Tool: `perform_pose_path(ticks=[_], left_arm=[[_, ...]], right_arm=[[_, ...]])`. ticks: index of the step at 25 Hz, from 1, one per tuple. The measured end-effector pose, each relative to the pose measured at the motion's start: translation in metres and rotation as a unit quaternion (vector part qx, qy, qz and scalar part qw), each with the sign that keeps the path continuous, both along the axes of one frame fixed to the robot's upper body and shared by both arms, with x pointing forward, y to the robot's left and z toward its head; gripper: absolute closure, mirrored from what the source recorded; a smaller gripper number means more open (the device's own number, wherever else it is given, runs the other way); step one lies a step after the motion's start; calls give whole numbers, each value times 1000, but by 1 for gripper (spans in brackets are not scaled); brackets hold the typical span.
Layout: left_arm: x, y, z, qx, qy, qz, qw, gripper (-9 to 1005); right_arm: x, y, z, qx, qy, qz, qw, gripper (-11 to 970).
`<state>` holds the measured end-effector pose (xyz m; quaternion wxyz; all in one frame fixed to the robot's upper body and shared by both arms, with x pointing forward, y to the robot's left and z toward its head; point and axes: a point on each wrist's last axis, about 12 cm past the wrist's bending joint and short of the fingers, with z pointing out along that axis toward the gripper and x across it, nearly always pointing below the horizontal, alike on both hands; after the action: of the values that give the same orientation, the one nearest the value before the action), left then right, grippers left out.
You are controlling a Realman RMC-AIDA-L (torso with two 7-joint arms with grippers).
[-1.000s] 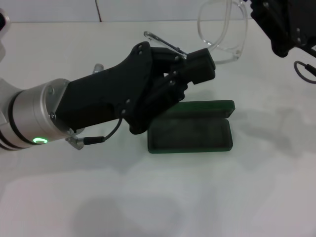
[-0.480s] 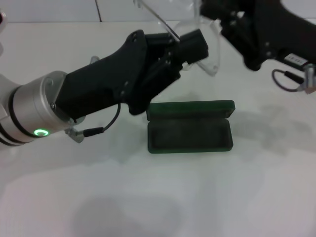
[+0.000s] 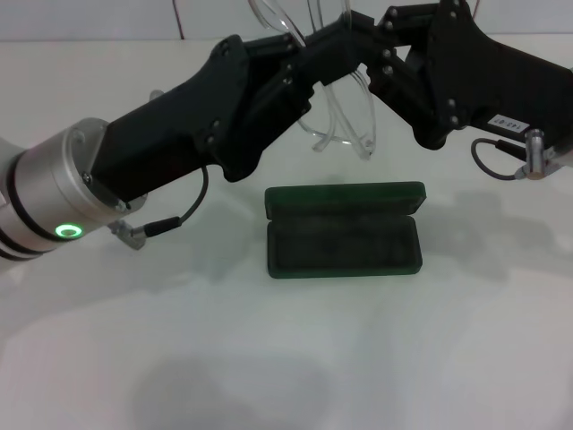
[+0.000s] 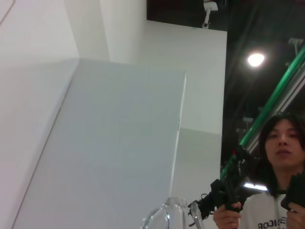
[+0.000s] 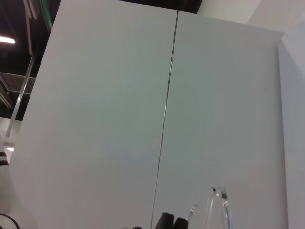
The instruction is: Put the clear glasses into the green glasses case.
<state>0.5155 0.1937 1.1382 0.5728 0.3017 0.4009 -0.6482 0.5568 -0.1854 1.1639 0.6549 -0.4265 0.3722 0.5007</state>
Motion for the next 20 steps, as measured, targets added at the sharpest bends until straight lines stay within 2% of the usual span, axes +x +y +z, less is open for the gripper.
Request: perform_pose_path(ticks=[13, 20], left_arm=[[1, 1, -2, -1, 6, 7, 1000, 940], [1, 4, -3, 3, 10, 7, 1000, 940]], right_arm=[[-1, 0, -3, -11, 4, 2, 1000, 907], [1, -7, -2, 3, 2, -21, 1000, 904]])
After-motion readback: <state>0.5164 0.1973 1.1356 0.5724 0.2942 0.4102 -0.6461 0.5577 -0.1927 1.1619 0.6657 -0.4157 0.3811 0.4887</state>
